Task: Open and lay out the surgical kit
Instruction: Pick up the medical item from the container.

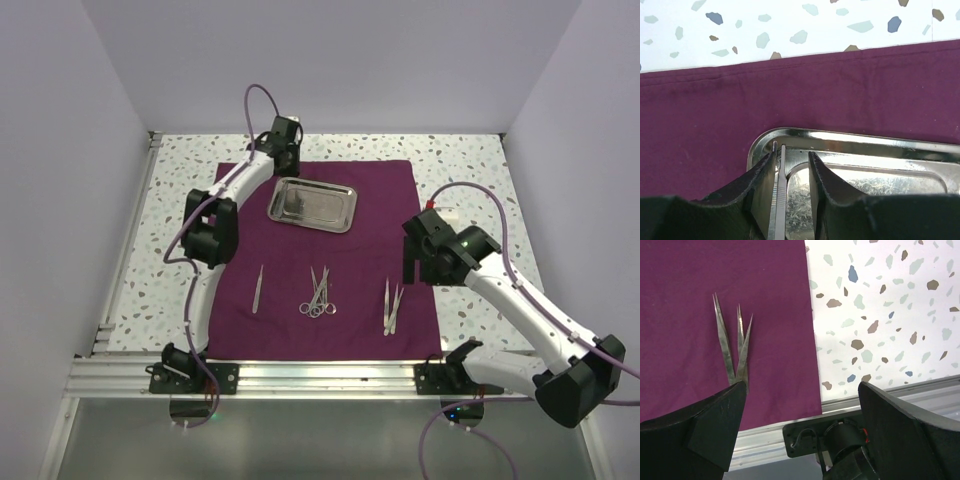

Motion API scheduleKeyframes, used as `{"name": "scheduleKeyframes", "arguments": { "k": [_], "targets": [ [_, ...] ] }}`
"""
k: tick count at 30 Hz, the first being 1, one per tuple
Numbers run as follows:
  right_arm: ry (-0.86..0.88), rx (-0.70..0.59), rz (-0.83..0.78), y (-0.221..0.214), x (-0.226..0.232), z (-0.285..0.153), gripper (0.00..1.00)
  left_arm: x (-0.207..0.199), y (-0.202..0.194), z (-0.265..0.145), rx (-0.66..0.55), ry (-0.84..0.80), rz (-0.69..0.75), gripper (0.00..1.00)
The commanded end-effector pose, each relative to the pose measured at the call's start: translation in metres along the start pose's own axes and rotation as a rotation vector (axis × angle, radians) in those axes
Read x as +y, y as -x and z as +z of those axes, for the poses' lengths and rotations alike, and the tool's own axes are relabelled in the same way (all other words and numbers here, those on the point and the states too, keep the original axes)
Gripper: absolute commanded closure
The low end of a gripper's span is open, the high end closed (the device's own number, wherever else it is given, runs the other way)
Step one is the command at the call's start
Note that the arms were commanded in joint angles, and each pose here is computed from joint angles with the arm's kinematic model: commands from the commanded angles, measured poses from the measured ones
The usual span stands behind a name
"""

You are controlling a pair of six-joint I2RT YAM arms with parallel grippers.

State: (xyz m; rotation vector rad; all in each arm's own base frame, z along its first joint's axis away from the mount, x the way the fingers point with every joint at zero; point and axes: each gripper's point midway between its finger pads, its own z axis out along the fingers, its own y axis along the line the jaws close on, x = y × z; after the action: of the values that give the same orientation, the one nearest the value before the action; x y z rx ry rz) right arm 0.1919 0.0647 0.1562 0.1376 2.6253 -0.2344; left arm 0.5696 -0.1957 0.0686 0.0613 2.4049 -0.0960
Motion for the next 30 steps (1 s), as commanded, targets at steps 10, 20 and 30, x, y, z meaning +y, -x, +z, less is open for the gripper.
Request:
{"name": "scheduleKeyframes", "arguments": {
  "k": [10, 20, 30],
  "targets": [
    [-0.050, -0.017, -0.015, 0.016, 0.003, 0.005, 0.02, 0.018, -0.005, 0.009, 0.014, 0.018, -0.003, 0.66],
    [-0.061, -0.017, -0.045, 0.020, 0.004, 0.008, 0.02, 0.018, -0.025, 0.027, 0.068, -0.009, -0.010, 0.68],
    [-0.070, -0.017, -0.047, 0.021, 0.001, 0.010, 0.02, 0.021, -0.043, 0.036, 0.112, 0.003, -0.014, 0.74]
  ]
}}
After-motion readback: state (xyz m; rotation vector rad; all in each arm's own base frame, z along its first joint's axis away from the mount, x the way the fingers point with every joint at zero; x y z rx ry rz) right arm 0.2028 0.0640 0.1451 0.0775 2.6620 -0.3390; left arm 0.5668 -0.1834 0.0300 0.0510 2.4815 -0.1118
